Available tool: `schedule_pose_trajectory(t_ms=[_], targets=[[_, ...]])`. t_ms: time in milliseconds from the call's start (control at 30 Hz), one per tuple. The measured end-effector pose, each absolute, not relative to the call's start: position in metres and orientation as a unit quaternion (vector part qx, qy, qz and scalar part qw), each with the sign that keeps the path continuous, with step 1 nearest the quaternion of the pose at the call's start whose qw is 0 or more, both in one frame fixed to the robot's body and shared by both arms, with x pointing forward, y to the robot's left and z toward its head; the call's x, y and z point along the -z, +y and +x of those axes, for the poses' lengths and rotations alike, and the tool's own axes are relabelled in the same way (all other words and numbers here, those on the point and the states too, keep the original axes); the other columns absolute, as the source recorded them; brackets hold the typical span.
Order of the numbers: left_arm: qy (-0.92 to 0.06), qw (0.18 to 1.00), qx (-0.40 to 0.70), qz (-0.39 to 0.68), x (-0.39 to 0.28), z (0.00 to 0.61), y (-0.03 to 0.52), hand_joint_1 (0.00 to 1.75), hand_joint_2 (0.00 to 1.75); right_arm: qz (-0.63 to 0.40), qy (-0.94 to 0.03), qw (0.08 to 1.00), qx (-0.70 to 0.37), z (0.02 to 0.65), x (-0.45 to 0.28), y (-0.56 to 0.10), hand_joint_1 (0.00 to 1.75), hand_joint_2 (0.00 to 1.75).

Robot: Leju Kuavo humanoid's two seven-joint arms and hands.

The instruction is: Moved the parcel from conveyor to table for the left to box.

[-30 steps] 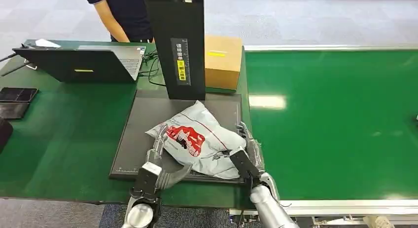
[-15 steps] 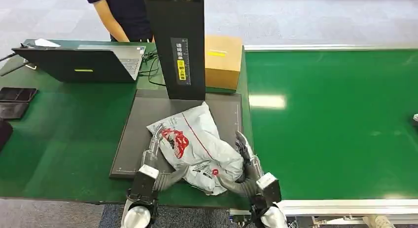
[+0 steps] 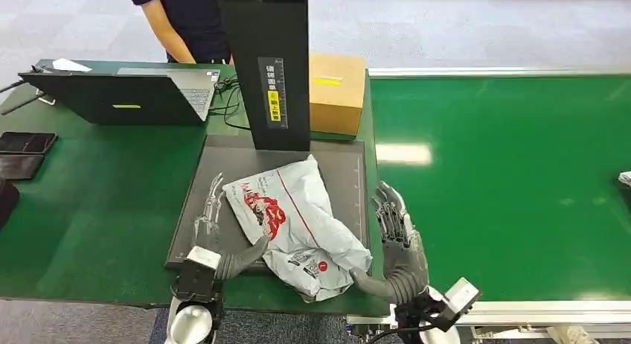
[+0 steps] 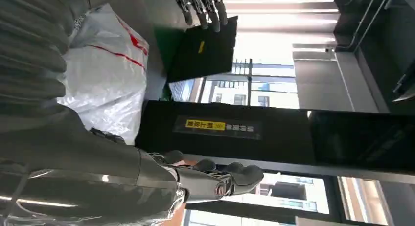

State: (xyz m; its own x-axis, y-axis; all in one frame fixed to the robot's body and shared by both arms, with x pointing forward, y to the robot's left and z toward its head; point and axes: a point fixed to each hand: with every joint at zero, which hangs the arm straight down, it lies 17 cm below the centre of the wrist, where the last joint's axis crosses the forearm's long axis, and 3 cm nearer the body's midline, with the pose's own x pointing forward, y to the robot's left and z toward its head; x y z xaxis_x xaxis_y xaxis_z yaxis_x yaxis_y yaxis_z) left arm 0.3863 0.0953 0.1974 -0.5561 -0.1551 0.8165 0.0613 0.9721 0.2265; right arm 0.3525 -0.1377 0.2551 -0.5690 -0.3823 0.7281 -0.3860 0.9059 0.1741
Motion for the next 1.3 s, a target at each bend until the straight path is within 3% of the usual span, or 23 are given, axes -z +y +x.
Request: schedule_pose_trajectory(t_ms=[333, 700, 1000, 1300], targets=[[-0.905, 0.391, 0.138, 0.090, -0.251, 0.370, 0.117, 0.00, 1.75, 0.163, -0.906, 0.392, 0.004, 0.349, -0.272, -0.165, 0.00, 1.75], [-0.881, 0.311, 0.314, 0.167, -0.274, 0.379, 0.076, 0.00, 1.75, 0.062, -0.908, 0.415, 0.008, 0.344, -0.256, -0.191, 0.00, 1.75], [-0.786, 0.288, 0.536, 0.109, -0.202, 0.417, -0.002, 0.00, 1.75, 0.036, -0.907, 0.420, 0.003, 0.333, -0.252, -0.200, 0.00, 1.75], [-0.664, 0.339, 0.662, 0.082, -0.125, 0.478, 0.022, 0.00, 1.75, 0.017, -0.906, 0.422, 0.021, 0.319, -0.253, -0.224, 0.00, 1.75]])
